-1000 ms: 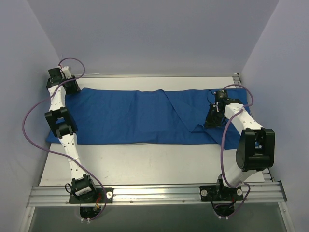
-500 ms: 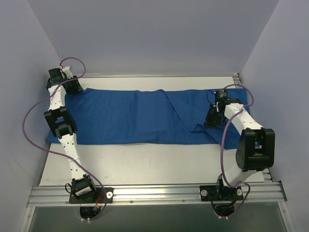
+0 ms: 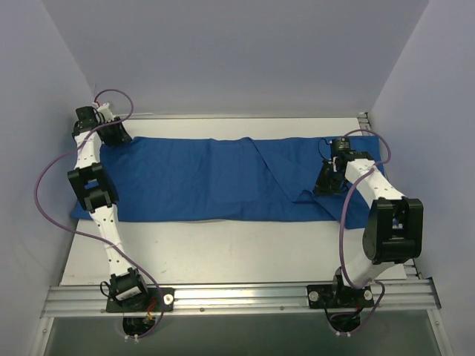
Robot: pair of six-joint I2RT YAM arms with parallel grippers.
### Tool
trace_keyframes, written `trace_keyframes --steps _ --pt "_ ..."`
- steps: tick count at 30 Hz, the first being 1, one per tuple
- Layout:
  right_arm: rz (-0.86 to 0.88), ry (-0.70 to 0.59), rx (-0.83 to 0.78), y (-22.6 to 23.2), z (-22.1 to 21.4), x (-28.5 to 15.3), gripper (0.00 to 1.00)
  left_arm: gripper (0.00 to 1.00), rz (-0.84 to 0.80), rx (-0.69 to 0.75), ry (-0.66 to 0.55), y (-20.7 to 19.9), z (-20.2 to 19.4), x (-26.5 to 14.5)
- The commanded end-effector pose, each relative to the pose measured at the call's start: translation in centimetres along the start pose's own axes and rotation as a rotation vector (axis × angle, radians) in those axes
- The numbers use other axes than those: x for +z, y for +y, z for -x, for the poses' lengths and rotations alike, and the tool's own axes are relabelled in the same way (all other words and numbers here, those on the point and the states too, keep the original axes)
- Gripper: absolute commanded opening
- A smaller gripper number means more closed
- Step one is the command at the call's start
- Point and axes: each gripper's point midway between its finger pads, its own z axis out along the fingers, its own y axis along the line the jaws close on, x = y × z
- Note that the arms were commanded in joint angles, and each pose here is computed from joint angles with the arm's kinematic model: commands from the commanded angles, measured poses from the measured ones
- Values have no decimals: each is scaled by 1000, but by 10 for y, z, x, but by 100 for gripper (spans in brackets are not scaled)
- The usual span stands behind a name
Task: Open and lay out the surgical kit
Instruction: Open the surgical kit at the center of the board.
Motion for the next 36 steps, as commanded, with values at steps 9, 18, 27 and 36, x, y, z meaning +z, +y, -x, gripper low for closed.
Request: trace_keyframes --steps 9,18,27,36 --pt "25 -20 -5 4 -2 -13 0 49 -115 88 -91 -39 43 -35" --pt "30 -13 -1 3 -5 -11 0 49 -137 101 -71 -49 35 -35" --pt "29 -11 -6 2 -8 -11 0 49 -145 122 -47 -56 28 -32" --pt "23 -16 -7 0 -9 -11 0 50 -39 158 -41 -41 29 -26"
